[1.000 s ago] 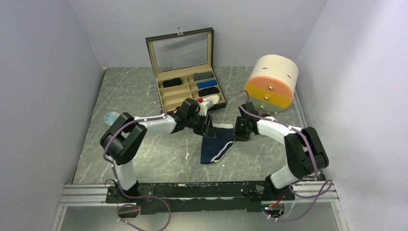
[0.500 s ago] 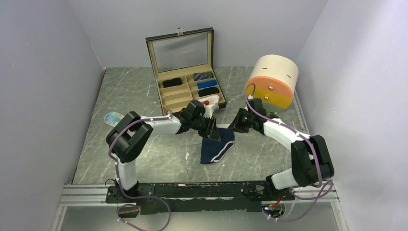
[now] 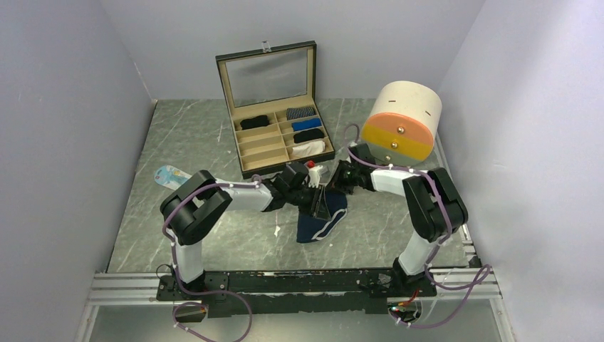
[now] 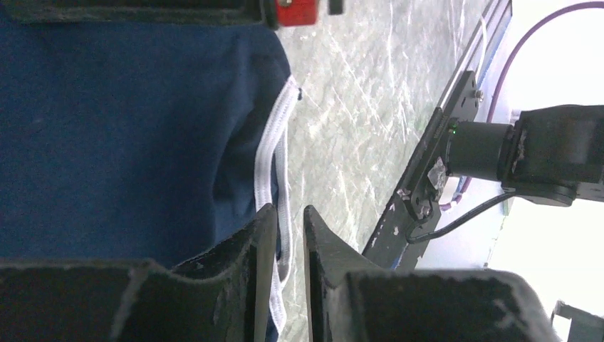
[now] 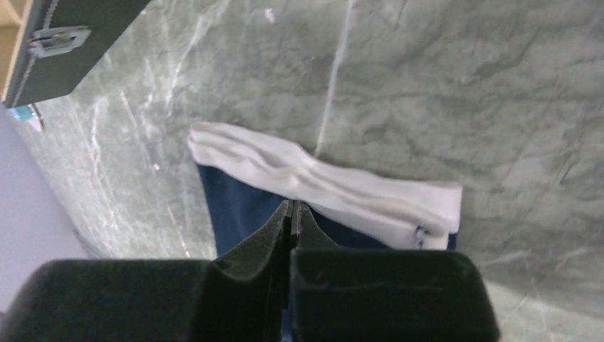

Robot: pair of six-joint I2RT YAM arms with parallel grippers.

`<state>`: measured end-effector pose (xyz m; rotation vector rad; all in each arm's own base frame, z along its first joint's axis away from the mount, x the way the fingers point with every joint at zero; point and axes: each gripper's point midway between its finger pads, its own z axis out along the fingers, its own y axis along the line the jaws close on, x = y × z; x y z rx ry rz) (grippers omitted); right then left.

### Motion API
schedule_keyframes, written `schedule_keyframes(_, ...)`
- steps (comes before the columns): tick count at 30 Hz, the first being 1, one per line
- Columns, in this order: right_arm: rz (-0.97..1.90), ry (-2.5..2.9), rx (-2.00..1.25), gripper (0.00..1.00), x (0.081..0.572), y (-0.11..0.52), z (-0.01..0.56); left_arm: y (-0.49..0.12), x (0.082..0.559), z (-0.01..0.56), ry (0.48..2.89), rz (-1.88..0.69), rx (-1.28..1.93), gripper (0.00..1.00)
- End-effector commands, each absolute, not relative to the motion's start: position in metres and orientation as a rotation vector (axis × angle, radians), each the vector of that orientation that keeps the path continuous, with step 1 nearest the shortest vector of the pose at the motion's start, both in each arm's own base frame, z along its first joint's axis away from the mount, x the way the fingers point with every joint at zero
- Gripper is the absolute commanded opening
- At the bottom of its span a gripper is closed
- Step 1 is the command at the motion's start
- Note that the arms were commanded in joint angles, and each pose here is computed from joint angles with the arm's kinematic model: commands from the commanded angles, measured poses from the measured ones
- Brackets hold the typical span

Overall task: Roll the underwear
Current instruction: Fold the underwear at the center of the board.

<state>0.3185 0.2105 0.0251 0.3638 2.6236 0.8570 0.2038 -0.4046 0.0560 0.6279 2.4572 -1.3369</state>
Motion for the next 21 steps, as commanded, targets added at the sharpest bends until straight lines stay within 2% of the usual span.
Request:
schedule_keyframes(1,0.816,2.562,0.338,0.02,0.345,0.211,0.018,-0.403,0.21,0.047,2.459,-1.302,0.562,0.26)
schedule_keyframes(12,0.832,2.554,0.325,0.03,0.345,0.213,0.013,-0.405,0.181,0.034,2.485,-1.324,0.596,0.25)
schedule_keyframes(17,0.882,2.505,0.264,0.11,0.35,0.219,0.043,-0.415,0.187,0.055,2.42,-1.354,0.629,0.27)
schedule_keyframes(21,0.866,2.449,0.224,0.22,0.36,0.214,0.078,-0.424,0.191,0.079,2.355,-1.397,0.648,0.33)
